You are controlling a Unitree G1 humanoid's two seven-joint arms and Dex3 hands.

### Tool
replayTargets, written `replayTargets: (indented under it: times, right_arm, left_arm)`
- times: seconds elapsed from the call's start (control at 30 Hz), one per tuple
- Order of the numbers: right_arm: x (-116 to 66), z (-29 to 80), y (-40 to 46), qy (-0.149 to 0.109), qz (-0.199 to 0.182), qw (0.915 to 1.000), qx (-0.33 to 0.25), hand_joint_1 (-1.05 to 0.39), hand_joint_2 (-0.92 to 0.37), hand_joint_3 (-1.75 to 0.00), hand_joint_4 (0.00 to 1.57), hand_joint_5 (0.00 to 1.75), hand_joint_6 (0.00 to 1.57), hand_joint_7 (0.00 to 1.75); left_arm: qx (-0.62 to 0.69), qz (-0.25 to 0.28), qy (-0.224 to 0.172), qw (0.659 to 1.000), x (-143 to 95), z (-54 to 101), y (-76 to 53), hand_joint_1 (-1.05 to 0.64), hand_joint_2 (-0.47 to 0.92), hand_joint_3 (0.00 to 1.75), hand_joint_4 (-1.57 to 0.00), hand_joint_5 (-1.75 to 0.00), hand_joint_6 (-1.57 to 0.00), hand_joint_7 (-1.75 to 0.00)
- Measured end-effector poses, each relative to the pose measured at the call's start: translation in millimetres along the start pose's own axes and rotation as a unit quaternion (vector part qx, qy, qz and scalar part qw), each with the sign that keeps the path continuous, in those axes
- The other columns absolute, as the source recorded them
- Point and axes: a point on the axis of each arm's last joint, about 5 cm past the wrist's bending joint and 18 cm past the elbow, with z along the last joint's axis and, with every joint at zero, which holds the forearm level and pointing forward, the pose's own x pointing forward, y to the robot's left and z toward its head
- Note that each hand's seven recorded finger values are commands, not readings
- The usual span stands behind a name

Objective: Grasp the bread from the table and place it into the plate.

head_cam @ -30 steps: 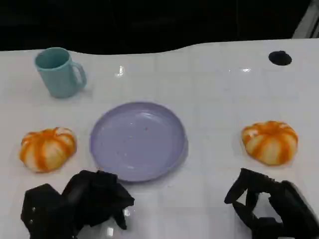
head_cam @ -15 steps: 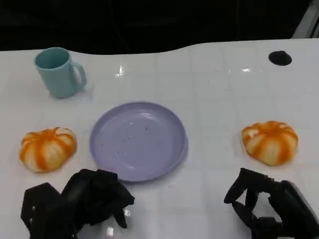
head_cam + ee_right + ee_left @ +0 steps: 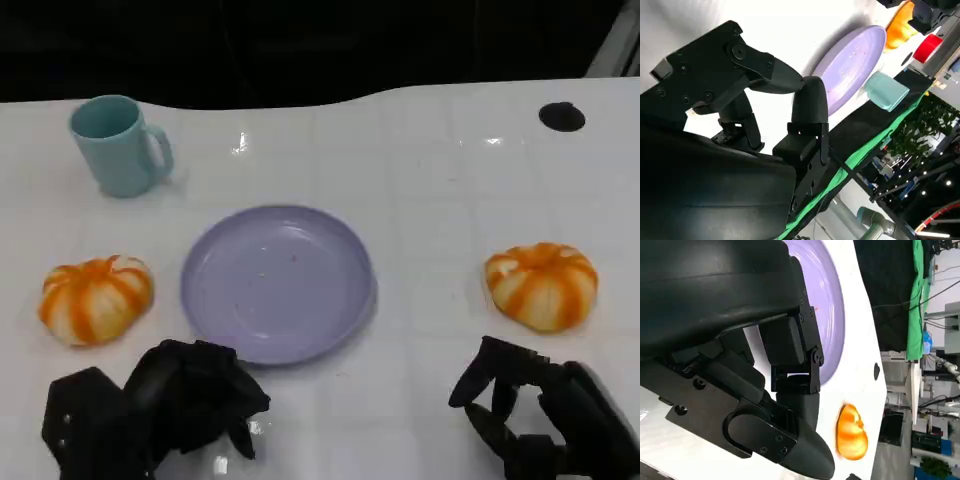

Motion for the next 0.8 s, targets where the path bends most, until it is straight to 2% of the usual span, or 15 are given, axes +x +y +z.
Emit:
replayTargets:
  times: [0.1, 0.13, 0.23, 0.33, 0.37, 0.4, 0.5, 0.53, 0.63, 0.8]
  right_arm:
    - [0.1, -0.1, -0.9, 0.000, -0.004, 1.0000, 0.001, -0.32, -0.58, -0.89, 0.69, 1.67, 0.71, 1.20]
    - [0.2, -0.2, -1.3, 0.000, -0.005, 1.0000, 0.001, -0.31, -0.61, -0.86, 0.68, 1.56, 0.73, 1.06]
    - [0.6, -1.1, -4.2, 0.001, -0.020, 0.9998, -0.002, -0.30, -0.63, -0.82, 0.67, 1.42, 0.78, 0.88]
    - [2.4, -2.0, -8.9, -0.001, -0.036, 0.9992, -0.017, -0.32, -0.64, -0.77, 0.63, 1.25, 0.79, 0.59]
    - [3.2, -2.1, -10.6, -0.004, -0.039, 0.9988, -0.028, -0.33, -0.67, -0.69, 0.61, 1.14, 0.82, 0.44]
    - [4.5, -1.8, -12.9, -0.007, -0.038, 0.9982, -0.046, -0.33, -0.68, -0.66, 0.61, 1.09, 0.83, 0.38]
    - [9.3, 0.4, -21.8, -0.014, -0.040, 0.9939, -0.102, -0.37, -0.80, -0.39, 0.57, 0.70, 0.83, 0.12]
    - [10.8, 1.3, -25.0, -0.014, -0.041, 0.9919, -0.119, -0.37, -0.84, -0.31, 0.55, 0.59, 0.81, 0.06]
    - [15.2, 5.2, -33.3, -0.010, -0.044, 0.9848, -0.168, -0.39, -0.91, -0.17, 0.49, 0.43, 0.71, 0.01]
    - [19.6, 9.6, -45.0, 0.008, -0.041, 0.9701, -0.239, -0.41, -0.92, -0.11, 0.40, 0.34, 0.60, 0.00]
  left_arm:
    - [0.001, -0.001, -0.001, 1.000, 0.1, 0.1, -0.1, -1.05, 0.80, 0.04, -1.48, -1.05, -1.54, -0.64]
    - [0.002, -0.001, -0.001, 1.000, 0.1, 0.1, -0.2, -1.05, 0.80, 0.04, -1.48, -1.05, -1.54, -0.65]
    - [0.002, -0.001, -0.001, 1.000, 0.1, 0.1, -0.2, -1.05, 0.79, 0.04, -1.48, -1.05, -1.54, -0.65]
    - [0.002, -0.001, -0.001, 1.000, 0.1, 0.1, -0.1, -1.05, 0.79, 0.04, -1.48, -1.05, -1.55, -0.65]
    - [0.001, 0.000, -0.001, 1.000, 0.0, 0.0, -0.1, -1.05, 0.79, 0.05, -1.48, -1.05, -1.56, -0.66]
    - [0.001, 0.000, 0.000, 1.000, -0.1, -0.2, 0.0, -1.05, 0.79, 0.05, -1.48, -1.05, -1.57, -0.67]
    - [0.000, 0.001, 0.000, 1.000, -0.2, -0.6, -0.1, -1.05, 0.79, 0.05, -1.48, -1.05, -1.57, -0.70]
    - [0.000, 0.001, 0.000, 1.000, -0.2, -0.6, -0.1, -1.05, 0.78, 0.05, -1.48, -1.05, -1.57, -0.71]
    - [-0.002, 0.001, 0.000, 1.000, 0.0, -0.7, -0.7, -1.05, 0.78, 0.06, -1.48, -1.05, -1.57, -0.71]
    - [-0.004, 0.001, -0.001, 1.000, 0.5, -1.0, -1.9, -1.05, 0.78, 0.06, -1.48, -1.06, -1.56, -0.73]
